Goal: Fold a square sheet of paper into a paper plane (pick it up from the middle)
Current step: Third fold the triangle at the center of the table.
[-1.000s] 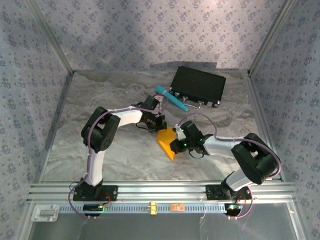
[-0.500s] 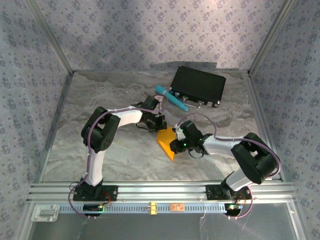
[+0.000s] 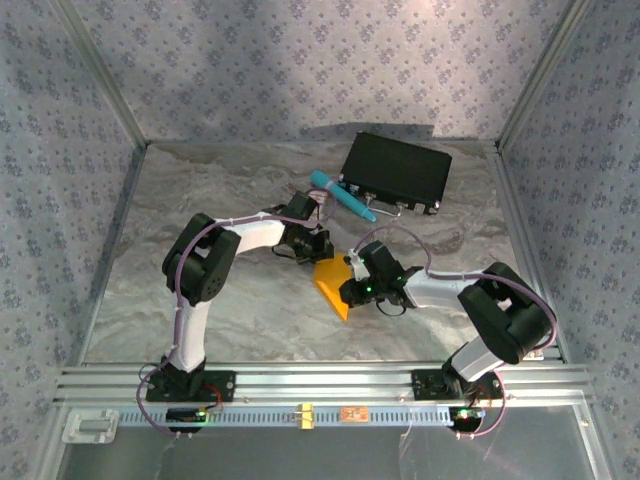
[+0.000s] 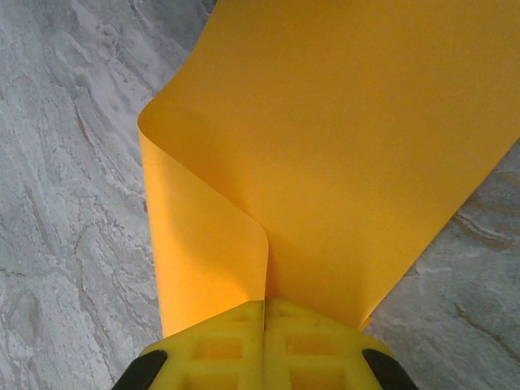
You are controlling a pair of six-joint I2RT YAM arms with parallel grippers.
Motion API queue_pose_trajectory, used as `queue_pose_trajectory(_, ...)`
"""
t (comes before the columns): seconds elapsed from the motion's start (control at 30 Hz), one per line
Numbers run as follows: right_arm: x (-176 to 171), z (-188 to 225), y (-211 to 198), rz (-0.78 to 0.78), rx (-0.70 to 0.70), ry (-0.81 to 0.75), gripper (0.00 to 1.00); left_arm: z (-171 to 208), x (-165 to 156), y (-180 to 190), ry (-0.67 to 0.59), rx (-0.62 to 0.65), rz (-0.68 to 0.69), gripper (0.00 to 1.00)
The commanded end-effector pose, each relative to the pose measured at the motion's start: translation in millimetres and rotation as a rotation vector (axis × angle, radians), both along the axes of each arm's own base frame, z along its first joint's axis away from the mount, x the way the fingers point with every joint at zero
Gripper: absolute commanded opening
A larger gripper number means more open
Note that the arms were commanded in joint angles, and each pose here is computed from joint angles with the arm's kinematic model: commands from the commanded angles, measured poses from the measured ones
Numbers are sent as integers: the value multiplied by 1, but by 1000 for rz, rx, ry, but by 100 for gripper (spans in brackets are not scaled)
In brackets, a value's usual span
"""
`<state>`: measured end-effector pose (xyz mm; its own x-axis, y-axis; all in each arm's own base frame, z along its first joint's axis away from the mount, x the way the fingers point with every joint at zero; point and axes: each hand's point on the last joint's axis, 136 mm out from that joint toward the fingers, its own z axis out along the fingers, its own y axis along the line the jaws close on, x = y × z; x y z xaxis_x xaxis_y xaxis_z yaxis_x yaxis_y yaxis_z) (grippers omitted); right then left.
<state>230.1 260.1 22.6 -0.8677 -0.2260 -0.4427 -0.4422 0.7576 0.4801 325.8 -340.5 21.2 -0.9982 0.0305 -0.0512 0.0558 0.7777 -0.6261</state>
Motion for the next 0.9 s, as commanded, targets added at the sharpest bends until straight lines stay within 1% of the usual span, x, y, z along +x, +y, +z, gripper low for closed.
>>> queue_pose_trajectory(0.0,5,0,0,-23,-16,4,1,-23,-15,11,60,87,7,7)
queue_pose_trajectory(0.53,3,7,-3,-27,-15,-6,1,-24,-16,13,64,92,6,7)
queue_pose_trajectory(0.87,3,4,-3,-30,-19,-1,1,-24,-17,13,63,91,4,7)
